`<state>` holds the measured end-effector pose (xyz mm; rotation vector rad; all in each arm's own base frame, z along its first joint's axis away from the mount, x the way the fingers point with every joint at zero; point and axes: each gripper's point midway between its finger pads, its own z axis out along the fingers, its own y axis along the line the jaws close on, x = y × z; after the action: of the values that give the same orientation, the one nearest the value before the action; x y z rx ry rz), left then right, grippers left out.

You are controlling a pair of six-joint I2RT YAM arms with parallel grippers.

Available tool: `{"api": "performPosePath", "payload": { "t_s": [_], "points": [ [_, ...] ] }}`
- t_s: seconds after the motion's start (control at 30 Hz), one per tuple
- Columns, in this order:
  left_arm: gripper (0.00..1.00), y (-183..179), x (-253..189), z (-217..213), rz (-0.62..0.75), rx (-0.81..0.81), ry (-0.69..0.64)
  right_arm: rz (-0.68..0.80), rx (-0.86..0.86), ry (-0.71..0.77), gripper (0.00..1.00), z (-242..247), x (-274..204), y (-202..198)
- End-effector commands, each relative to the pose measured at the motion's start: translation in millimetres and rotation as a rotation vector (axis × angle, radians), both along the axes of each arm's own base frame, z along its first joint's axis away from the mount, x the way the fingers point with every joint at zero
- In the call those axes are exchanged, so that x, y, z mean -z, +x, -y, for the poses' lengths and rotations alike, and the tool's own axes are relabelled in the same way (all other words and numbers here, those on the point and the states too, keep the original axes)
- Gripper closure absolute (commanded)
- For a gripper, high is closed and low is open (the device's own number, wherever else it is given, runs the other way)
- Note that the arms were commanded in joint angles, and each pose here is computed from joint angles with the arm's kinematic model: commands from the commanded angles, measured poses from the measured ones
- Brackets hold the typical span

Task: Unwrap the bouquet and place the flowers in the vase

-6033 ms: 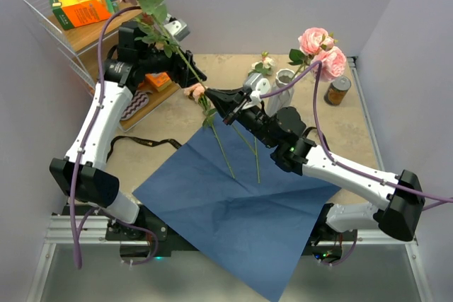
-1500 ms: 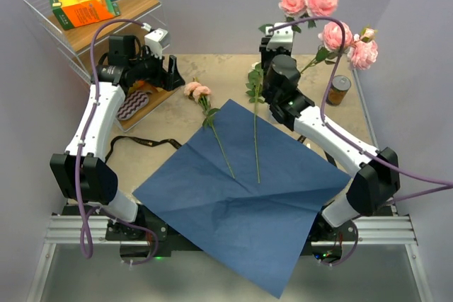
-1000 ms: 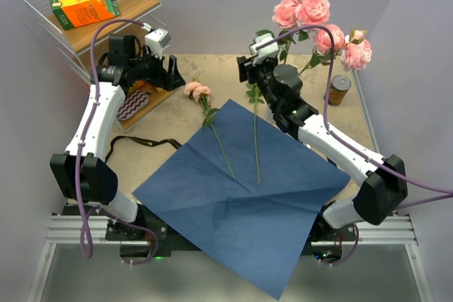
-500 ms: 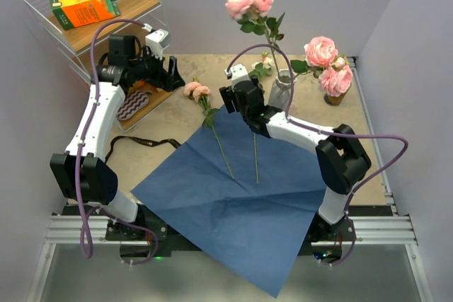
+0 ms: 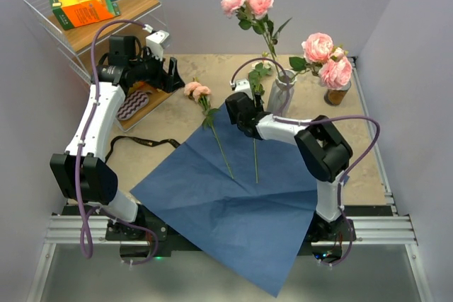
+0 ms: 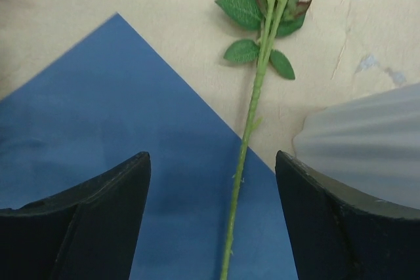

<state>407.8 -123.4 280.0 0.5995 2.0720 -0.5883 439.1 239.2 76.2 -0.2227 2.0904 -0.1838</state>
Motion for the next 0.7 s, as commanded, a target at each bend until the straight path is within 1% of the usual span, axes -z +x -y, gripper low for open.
{"api": "performPosePath", "payload": {
  "t_s": [0.0,0.13,0.3,0.37,0.4,0.5,0.67],
  "points": [
    [0.16,-3.8,-12.0,-0.7,0.042,0.009,0.006,-0.009,0.11,0.031,0.22,8.5,16.6,-2.6],
    [0.16,-5.1,-10.2,-2.5,0.043,0.008,0.015,0.001,0.144,0.052,0.23,10.3,28.6,-3.0],
    [0.16,-7.5,-4.7,-3.0,0.038,0.013,0.021,0.014,0.183,0.067,0.28,12.9,37.2,3.0],
    [0.16,-8.1,-2.9,-3.6,0.037,0.012,0.025,0.006,0.195,0.095,0.31,12.0,43.2,3.4],
    [0.16,-8.1,-3.3,-3.2,0.04,0.013,0.026,0.001,0.199,0.1,0.35,12.0,47.3,3.6],
    [0.15,-8.3,-1.2,-4.6,0.038,0.009,0.031,-0.022,0.206,0.126,0.42,8.8,59.4,1.2],
    [0.16,-9.1,-2.9,-3.9,0.04,0.012,0.031,-0.051,0.208,0.174,0.51,4.0,72.0,-3.9]
  ]
}}
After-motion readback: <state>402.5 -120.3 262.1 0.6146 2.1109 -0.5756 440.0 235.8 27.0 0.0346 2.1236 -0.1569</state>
